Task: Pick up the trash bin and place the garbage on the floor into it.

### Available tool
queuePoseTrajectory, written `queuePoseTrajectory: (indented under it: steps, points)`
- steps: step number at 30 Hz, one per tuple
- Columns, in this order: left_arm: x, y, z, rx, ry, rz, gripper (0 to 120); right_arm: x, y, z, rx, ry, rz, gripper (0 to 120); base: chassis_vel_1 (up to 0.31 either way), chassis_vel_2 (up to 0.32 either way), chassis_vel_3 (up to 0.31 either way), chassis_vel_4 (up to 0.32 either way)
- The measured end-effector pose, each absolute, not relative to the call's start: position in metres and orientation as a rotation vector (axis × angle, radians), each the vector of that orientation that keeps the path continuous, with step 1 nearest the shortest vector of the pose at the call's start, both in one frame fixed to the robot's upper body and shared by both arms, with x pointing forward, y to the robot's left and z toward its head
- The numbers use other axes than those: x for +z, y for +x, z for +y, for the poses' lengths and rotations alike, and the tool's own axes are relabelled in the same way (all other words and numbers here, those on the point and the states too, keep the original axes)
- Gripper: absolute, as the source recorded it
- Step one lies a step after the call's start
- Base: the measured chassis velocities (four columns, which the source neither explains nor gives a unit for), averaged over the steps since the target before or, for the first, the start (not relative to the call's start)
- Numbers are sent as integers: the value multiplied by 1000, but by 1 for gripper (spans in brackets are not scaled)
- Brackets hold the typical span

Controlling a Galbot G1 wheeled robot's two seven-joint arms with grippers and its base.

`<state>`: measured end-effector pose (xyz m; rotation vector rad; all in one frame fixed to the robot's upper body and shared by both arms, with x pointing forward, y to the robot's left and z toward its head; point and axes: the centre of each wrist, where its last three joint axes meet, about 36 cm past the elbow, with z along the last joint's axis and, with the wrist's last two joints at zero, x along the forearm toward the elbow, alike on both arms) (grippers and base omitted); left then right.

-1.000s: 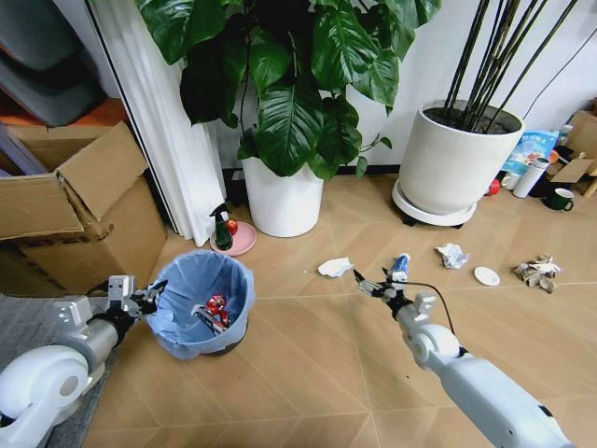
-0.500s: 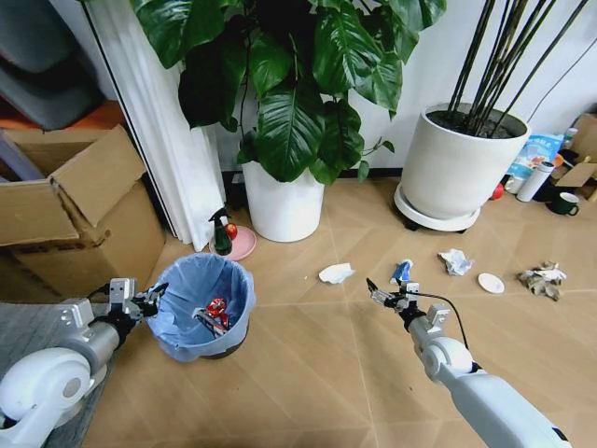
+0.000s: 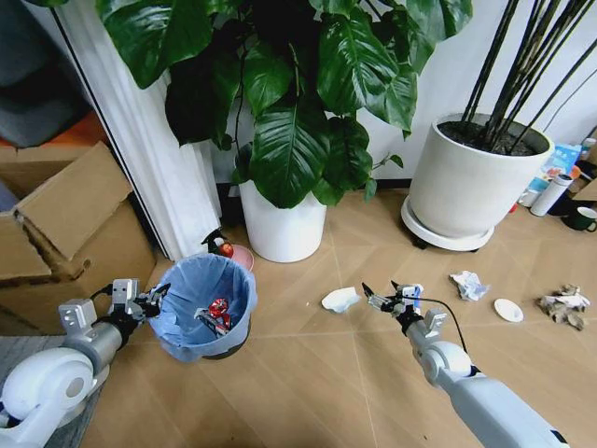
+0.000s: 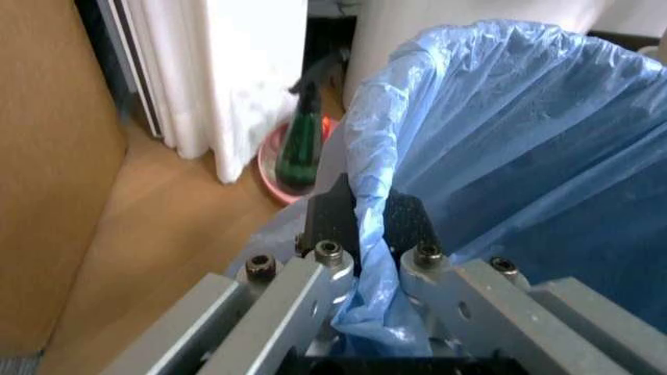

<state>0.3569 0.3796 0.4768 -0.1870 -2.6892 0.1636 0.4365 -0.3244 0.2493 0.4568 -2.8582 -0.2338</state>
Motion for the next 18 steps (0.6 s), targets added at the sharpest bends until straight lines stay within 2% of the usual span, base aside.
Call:
queuePoseTrajectory:
  steps: [10,18]
  points:
    - [478,356,381,162,-183,-2692,0,237,427,-318,-136,565,-2834,100,-92,93,86,-86]
    - [479,355,381,159,-177,-2693,0,223,415,-312,107,688,-2727,100,0,0,0,0]
